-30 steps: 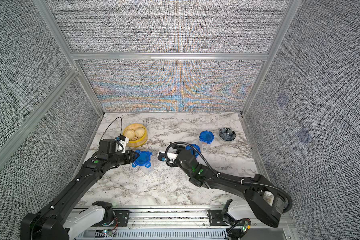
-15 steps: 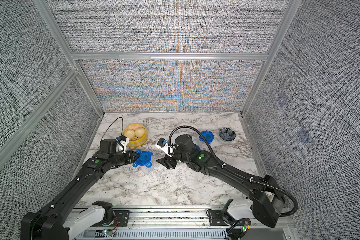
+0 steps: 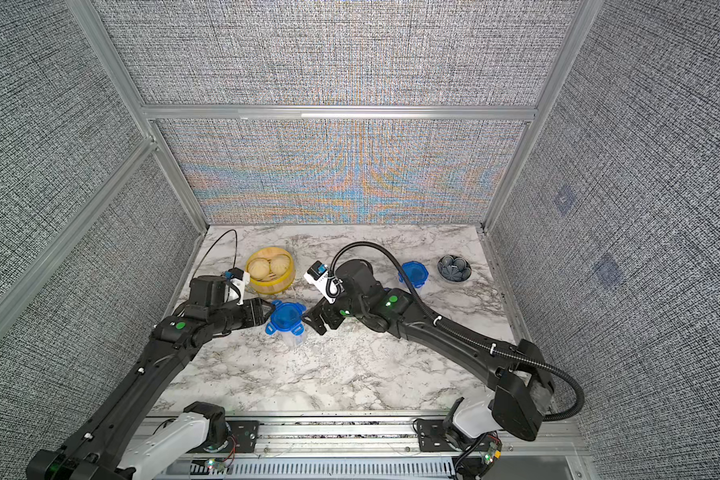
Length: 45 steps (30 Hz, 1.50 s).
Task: Pack away toiletry kits
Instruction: Close the lid on the container, then close the fastener on the container.
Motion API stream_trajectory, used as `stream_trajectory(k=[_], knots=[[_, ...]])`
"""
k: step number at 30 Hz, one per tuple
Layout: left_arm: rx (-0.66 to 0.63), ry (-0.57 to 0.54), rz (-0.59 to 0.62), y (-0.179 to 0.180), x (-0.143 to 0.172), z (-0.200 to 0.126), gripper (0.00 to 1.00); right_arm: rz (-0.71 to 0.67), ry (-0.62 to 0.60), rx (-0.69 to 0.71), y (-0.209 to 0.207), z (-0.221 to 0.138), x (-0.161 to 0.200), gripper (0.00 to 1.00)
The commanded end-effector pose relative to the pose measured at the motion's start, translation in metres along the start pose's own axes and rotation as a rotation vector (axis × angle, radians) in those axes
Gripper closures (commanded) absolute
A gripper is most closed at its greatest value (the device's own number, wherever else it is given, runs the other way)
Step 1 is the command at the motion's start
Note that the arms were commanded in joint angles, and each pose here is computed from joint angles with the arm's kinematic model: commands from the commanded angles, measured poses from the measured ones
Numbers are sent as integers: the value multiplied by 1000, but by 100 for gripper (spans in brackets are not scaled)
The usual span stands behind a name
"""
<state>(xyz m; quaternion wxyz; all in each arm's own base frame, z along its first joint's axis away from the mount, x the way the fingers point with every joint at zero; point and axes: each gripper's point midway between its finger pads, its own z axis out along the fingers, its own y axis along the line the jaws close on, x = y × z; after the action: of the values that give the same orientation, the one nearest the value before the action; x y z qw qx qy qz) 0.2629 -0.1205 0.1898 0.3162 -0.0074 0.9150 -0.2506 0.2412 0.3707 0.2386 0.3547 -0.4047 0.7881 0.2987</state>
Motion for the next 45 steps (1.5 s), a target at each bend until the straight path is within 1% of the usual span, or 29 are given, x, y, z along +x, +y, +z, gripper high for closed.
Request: stream_trajectory(k=[1,5,7,10,16,22,27,34,40,45], knots=[[-114,-16,20,16,-1,-19,37,28,94,101,1,8,12,1],[-176,-15,41,29,-3,-30,33,44,175,193,7,23,14,1],[-187,-1,35,34,-1,-29,32,49,210,267,5,29,14,1],[-180,1,20,39,0,-26,31,60,241,309,7,38,11,1],[-155,-6,-26,50,-5,-27,30,68,296,324,11,60,7,1],[-91,-34,-62,46,-9,-28,30,54,344,338,10,81,4,1],[-69,-34,-68,44,-10,-26,30,48,378,350,8,91,5,1],[-57,-34,-74,43,-10,-24,30,58,395,391,1,99,9,1],[-56,-31,-80,45,-10,-22,30,84,389,363,5,106,10,1],[-57,-31,-81,45,-10,-22,31,100,374,351,8,105,6,1]])
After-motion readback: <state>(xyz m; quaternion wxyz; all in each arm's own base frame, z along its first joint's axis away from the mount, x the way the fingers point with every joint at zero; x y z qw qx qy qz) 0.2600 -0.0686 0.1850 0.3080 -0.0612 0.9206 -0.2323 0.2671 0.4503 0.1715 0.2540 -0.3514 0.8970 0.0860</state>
